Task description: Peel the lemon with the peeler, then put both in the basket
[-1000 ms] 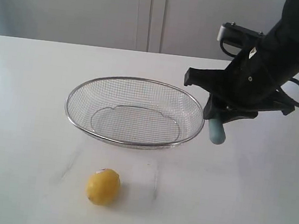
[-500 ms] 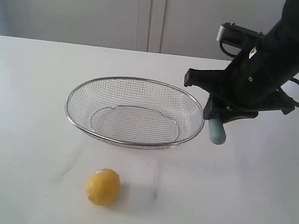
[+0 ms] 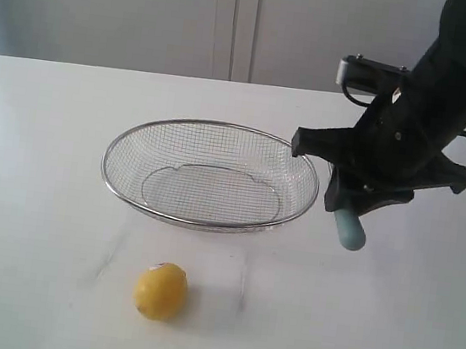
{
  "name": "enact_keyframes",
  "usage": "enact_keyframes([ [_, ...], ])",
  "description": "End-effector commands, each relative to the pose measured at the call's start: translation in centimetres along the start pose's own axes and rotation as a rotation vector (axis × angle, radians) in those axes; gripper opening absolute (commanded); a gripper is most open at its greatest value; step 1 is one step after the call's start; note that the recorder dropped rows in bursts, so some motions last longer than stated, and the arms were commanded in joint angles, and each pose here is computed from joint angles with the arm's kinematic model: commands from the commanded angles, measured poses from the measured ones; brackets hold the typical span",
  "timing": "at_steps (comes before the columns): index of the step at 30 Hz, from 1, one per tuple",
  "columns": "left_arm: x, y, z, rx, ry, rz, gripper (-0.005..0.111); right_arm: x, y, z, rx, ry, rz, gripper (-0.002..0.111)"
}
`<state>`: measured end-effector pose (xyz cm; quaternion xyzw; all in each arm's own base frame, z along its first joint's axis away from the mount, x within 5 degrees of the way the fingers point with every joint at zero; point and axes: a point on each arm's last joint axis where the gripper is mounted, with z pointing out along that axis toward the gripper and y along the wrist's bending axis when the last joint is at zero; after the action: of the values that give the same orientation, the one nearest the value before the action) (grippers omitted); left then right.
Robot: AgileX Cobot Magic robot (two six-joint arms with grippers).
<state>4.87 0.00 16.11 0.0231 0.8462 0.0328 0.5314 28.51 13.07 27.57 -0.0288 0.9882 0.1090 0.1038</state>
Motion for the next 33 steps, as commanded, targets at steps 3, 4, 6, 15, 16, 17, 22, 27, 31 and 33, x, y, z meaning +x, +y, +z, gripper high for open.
enact_keyframes([
  [3, 0.3, -0.1, 0.1, 0.003, 0.014, -0.006, 0.000, 1.8, -1.0, 0.6, 0.023, 0.036, -0.043, 0.000],
  [4, 0.3, -0.1, 0.1, 0.003, 0.014, -0.006, 0.000, 2.0, -1.0, 0.5, 0.023, 0.034, -0.042, 0.000],
  [6, 0.3, -0.1, 0.1, 0.003, 0.014, -0.006, 0.000, 2.1, -1.1, 0.4, 0.019, 0.021, -0.048, 0.000],
  [15, 0.3, -0.1, 0.1, 0.003, 0.014, -0.006, 0.000, 1.8, -1.9, 0.2, 0.017, 0.004, -0.066, 0.000],
  [16, 0.3, -0.1, 0.1, 0.003, 0.014, -0.006, 0.000, 1.8, -1.9, 0.2, 0.016, 0.002, -0.080, 0.000],
  [17, 0.3, -0.1, 0.1, 0.003, 0.014, -0.006, 0.000, 1.8, -1.9, 0.2, 0.016, 0.002, -0.084, 0.000],
  [22, 0.3, -0.1, 0.1, 0.003, 0.014, -0.006, 0.000, 1.8, -1.9, 0.2, 0.016, 0.002, -0.084, 0.000],
  [27, 0.2, 0.0, 0.1, 0.001, 0.008, -0.008, 0.000, 1.8, -1.9, 0.2, 0.018, 0.002, -0.092, 0.000],
  [31, -0.5, 0.1, 0.1, -0.014, -0.073, -0.025, 0.000, 1.7, -1.9, 0.2, 0.017, 0.000, -0.104, 0.000],
  [33, -0.6, 0.1, 0.0, -0.017, -0.088, -0.025, 0.000, 1.8, -1.9, 0.2, 0.018, 0.001, -0.104, 0.000],
])
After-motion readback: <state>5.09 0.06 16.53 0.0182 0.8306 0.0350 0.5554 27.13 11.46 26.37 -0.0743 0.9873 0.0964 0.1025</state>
